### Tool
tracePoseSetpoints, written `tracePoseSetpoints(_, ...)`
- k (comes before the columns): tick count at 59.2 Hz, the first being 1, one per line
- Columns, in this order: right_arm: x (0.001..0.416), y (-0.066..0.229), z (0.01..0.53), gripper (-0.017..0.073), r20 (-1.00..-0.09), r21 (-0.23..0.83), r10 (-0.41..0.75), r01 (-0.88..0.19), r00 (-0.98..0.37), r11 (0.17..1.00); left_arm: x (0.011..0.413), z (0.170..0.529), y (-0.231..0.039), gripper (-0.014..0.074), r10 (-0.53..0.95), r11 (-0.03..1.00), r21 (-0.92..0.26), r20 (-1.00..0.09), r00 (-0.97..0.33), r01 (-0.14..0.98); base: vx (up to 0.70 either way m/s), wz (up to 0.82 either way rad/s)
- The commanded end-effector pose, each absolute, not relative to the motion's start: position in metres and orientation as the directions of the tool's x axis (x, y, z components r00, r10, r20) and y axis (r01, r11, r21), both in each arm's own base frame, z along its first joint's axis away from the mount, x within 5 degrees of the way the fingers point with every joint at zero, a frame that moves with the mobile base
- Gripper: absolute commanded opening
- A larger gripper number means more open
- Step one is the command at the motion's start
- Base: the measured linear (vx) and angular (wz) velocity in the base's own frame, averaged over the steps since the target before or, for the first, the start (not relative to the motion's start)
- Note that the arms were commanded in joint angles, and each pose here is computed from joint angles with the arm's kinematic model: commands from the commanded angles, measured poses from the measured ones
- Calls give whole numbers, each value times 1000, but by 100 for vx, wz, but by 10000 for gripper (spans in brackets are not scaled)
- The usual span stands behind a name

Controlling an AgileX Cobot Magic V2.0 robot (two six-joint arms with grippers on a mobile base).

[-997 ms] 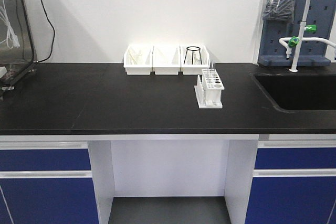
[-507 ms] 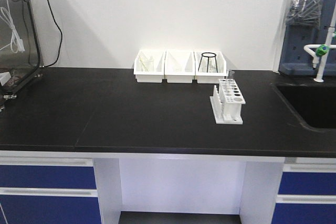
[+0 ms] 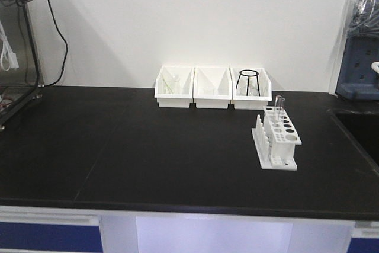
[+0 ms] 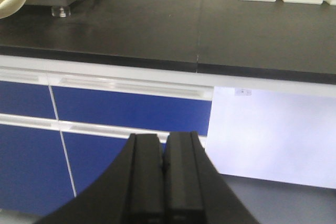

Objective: Flip and reinsert test tube from rack
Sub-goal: 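Drive the base toward the white test-tube rack on the bench, then move the right gripper down around a clear test tube in the rack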

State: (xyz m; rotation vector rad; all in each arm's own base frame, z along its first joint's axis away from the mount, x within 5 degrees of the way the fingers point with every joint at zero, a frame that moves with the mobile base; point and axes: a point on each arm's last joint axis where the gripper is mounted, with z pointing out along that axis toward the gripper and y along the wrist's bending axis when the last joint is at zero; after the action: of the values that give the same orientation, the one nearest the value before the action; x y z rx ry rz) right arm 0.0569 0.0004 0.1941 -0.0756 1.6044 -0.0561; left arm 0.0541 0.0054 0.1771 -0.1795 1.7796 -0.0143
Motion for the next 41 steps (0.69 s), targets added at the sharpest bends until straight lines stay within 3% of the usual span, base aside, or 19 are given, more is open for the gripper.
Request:
tracePoseSetpoints(1, 56, 0, 202, -8, -994, -97, -97, -4, 59, 995, 55, 186, 5, -6, -124, 989, -114, -986, -110, -91, 35, 0)
tracePoseSetpoints(41, 56, 0, 202, -8, -994, -97, -97, -4, 59, 995, 55, 186, 5, -6, -124, 989, -114, -986, -110, -91, 36, -7)
